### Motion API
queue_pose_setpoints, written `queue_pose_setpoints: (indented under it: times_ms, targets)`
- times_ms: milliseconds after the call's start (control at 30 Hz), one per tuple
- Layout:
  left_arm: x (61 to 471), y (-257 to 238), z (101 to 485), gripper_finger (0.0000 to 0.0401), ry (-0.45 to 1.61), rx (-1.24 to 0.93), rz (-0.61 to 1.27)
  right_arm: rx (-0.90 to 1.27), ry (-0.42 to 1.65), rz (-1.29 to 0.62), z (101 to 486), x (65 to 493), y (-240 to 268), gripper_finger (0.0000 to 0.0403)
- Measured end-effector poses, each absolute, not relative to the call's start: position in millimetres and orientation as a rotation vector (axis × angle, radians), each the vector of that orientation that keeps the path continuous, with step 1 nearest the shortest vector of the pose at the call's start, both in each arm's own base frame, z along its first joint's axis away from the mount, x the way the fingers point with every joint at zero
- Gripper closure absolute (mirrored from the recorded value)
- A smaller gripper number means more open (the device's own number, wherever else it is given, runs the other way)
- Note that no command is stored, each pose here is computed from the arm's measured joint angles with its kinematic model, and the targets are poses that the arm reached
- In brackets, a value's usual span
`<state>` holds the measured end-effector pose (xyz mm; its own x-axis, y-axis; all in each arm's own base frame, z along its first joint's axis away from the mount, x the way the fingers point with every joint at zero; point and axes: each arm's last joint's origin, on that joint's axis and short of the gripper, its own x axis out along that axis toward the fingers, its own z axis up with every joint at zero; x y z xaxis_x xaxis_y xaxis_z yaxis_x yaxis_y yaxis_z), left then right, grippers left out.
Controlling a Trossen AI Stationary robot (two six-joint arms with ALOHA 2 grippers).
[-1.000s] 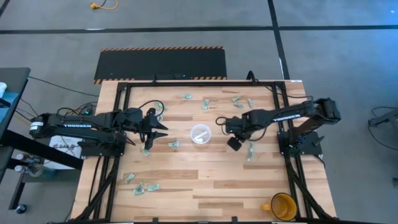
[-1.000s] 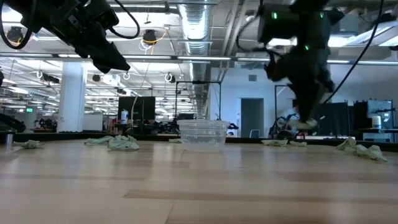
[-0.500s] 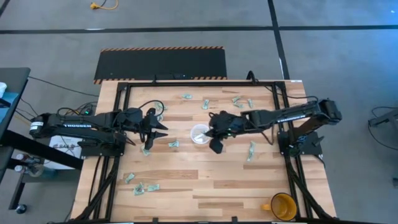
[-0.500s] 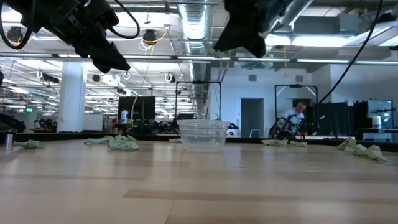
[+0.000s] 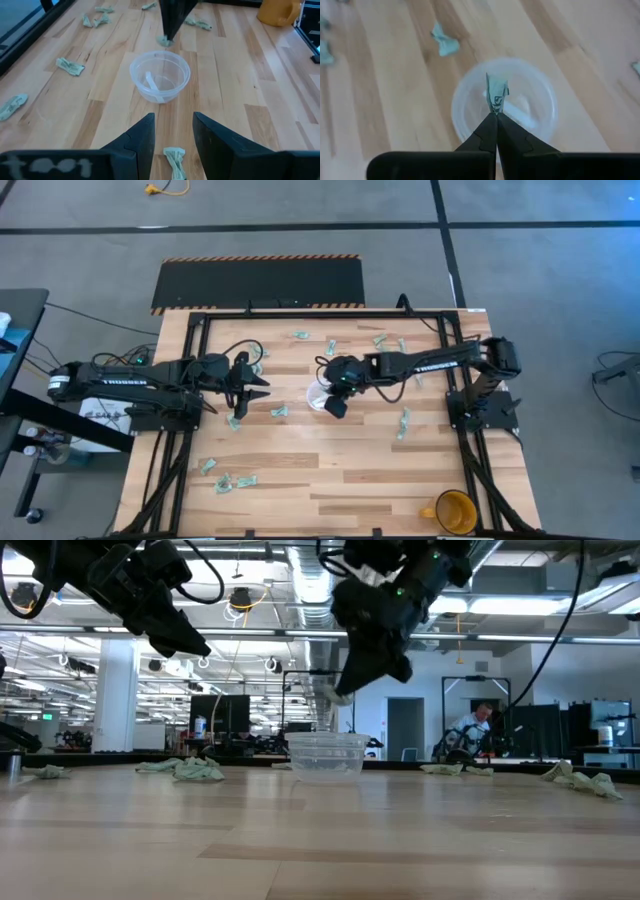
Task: Pick and place Stevia / Truvia into bins
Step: Put the green stevia packet into the transparent container
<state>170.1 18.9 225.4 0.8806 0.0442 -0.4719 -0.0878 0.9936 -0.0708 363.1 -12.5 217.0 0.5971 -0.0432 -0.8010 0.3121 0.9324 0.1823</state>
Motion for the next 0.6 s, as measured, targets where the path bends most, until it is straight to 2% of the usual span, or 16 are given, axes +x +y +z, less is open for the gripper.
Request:
queue_pose_setpoints:
  times_ms: [200, 500, 600]
  targets:
    - [170, 19, 225, 0.0280, 0.493, -0.091, 0.070, 0.313, 0.942, -0.218, 213, 365, -16, 0.0396]
    - [170, 19, 225, 0.0280, 0.492, -0.090, 0.070, 0.291, 0.963, -0.214, 218, 360, -16, 0.0331]
    - [170, 19, 225, 0.0280, 0.492, -0.090, 0.070, 0.291, 1.043, -0.256, 219, 349, -18, 0.0317]
